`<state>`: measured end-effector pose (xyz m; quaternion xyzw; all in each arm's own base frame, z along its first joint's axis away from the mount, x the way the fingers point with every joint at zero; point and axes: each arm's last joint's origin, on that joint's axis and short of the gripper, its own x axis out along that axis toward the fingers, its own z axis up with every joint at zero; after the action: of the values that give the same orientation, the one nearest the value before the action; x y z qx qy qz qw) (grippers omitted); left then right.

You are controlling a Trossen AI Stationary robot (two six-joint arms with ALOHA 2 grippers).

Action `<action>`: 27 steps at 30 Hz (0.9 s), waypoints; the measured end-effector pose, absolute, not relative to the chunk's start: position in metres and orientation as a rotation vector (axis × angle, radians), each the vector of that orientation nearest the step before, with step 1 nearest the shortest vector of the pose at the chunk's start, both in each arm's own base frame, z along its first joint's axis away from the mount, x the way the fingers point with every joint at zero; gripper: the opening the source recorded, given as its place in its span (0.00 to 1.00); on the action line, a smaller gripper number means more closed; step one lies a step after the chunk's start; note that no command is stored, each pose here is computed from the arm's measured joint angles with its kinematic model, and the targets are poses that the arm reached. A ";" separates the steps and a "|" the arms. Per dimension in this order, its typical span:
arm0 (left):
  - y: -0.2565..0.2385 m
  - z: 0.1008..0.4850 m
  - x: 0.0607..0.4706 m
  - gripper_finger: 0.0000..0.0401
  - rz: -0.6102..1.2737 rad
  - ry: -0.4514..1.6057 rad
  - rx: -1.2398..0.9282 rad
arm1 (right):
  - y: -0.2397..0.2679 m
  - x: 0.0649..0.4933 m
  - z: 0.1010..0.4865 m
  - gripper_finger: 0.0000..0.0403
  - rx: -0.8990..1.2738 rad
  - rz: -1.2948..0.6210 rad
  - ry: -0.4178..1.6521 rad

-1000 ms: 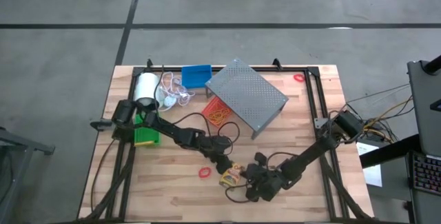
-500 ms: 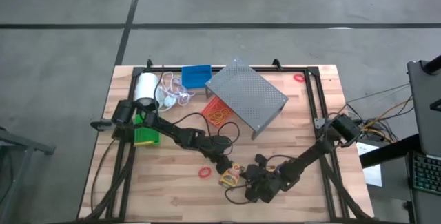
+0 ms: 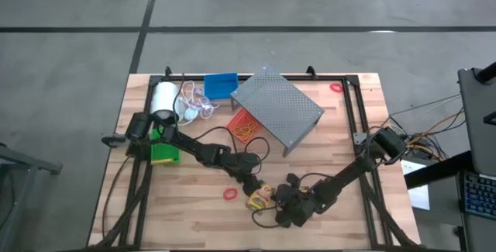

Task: Pick & Place Office Desk Supplies
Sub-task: Put the crayon box into the green bin

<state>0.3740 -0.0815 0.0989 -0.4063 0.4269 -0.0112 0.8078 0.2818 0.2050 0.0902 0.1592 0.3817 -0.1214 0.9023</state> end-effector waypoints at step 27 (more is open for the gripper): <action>-0.078 0.107 0.365 0.41 0.052 0.962 -0.832 | 0.213 0.276 0.098 0.02 0.229 -0.259 0.688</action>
<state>0.3653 -0.0776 0.1069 -0.3883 0.4494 0.0241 0.8042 0.2758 0.2130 0.0979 0.1116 0.3356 -0.1262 0.9268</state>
